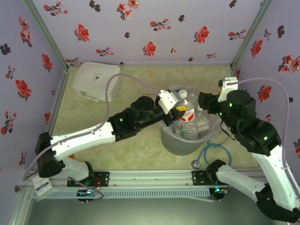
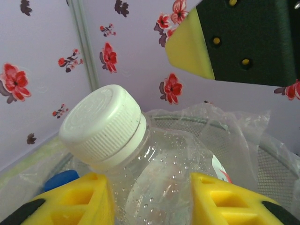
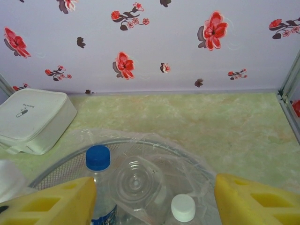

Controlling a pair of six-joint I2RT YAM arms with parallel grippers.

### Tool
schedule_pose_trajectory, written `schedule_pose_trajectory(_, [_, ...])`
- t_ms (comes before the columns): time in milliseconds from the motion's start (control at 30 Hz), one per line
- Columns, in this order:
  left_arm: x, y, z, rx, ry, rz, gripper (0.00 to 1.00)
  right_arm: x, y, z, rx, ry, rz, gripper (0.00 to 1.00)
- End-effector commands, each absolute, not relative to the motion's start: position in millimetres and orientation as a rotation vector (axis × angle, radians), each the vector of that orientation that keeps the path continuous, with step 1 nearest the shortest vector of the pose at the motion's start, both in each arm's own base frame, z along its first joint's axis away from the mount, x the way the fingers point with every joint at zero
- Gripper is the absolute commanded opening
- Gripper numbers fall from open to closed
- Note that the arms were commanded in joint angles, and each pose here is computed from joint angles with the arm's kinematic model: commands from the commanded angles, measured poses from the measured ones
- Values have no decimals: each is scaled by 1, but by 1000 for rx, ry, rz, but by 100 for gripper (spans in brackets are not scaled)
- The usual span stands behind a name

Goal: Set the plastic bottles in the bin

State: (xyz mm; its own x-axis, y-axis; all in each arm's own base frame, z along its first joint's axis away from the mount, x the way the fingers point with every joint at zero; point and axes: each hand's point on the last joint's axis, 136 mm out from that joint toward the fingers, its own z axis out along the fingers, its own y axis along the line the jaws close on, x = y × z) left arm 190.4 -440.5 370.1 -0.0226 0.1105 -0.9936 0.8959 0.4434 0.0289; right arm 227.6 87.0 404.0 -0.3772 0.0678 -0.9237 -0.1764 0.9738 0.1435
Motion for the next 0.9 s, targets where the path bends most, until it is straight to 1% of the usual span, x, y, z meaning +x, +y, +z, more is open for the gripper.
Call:
schedule_pose_trajectory(0, [187,-464,344,1018,1524,-821,11,227,80,414,-37,1911,252,68])
schedule_pose_trajectory(167, [188,-472,297,1134,1644,-742,13,229,82,405,-54,1946,237,68])
schedule_pose_trajectory(267, [187,-466,272,1229,1710,-656,12,231,86,397,-86,1991,217,68])
schedule_pose_trajectory(333, [190,-457,267,1255,1732,-584,10,231,85,394,-92,2005,202,68])
schedule_pose_trajectory(433, [202,-440,295,1170,1686,-535,8,231,79,396,-68,1987,183,68])
schedule_pose_trajectory(567, [207,-423,349,1024,1620,-628,6,228,67,405,-15,1943,164,68])
schedule_pose_trajectory(700, [200,-414,376,983,1630,-748,8,224,53,414,34,1914,117,68])
schedule_pose_trajectory(800, [195,-409,380,996,1661,-793,12,222,50,415,36,1911,110,68])
schedule_pose_trajectory(867, [194,-409,368,1059,1717,-764,14,222,50,414,33,1914,110,68])
